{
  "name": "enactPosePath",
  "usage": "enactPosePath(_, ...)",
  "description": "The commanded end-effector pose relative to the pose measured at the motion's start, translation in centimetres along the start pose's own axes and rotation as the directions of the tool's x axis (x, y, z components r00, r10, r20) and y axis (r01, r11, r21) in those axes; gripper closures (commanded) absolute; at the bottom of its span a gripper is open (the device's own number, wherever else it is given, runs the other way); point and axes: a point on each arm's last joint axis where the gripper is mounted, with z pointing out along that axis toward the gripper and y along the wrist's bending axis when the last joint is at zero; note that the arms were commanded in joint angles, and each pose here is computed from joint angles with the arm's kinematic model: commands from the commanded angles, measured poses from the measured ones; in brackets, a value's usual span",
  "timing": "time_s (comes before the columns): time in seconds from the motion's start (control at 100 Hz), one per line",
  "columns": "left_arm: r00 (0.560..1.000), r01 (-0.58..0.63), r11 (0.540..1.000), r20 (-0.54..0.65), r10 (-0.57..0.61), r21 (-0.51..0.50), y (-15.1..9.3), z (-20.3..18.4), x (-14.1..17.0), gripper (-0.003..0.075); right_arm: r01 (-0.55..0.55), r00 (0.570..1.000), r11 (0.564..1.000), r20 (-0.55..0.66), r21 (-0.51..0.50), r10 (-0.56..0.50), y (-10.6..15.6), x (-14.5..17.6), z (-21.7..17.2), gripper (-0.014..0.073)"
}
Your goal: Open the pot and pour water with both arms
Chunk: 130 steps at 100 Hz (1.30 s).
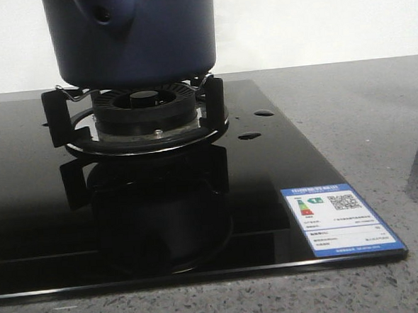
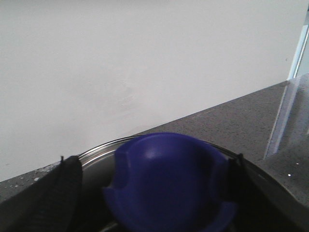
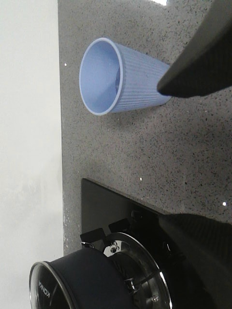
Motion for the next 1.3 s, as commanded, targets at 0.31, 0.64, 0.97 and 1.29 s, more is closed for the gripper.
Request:
enactPosePath(0.31,0.990,0.002,1.000,0.141,0.002,-0.027,0.4,-0.7,-2.7,0.0321,0.015,0.996,1.000,0.091,0.010,-0.016,0.0,-1.7,-0.2,0.0132)
enactPosePath(0.64,0.983,0.006,1.000,0.183,-0.001,-0.025,0.4,-1.9,-4.0,0.0324,0.025,0.995,1.000,0.094,0.016,-0.026,0.0,-1.8,-0.2,0.0132)
enactPosePath(0.97,0.949,0.019,0.999,0.316,-0.010,-0.027,0.8,-6.1,-7.6,0.0324,0.088,0.991,0.994,0.095,0.064,-0.094,-0.6,-0.8,0.4,0.0132)
enactPosePath(1.29,0.940,0.037,0.990,0.340,0.010,-0.134,4.2,-9.3,-9.2,0.0324,0.125,0.978,0.985,0.151,0.117,-0.142,-1.4,2.5,2.5,0.0132)
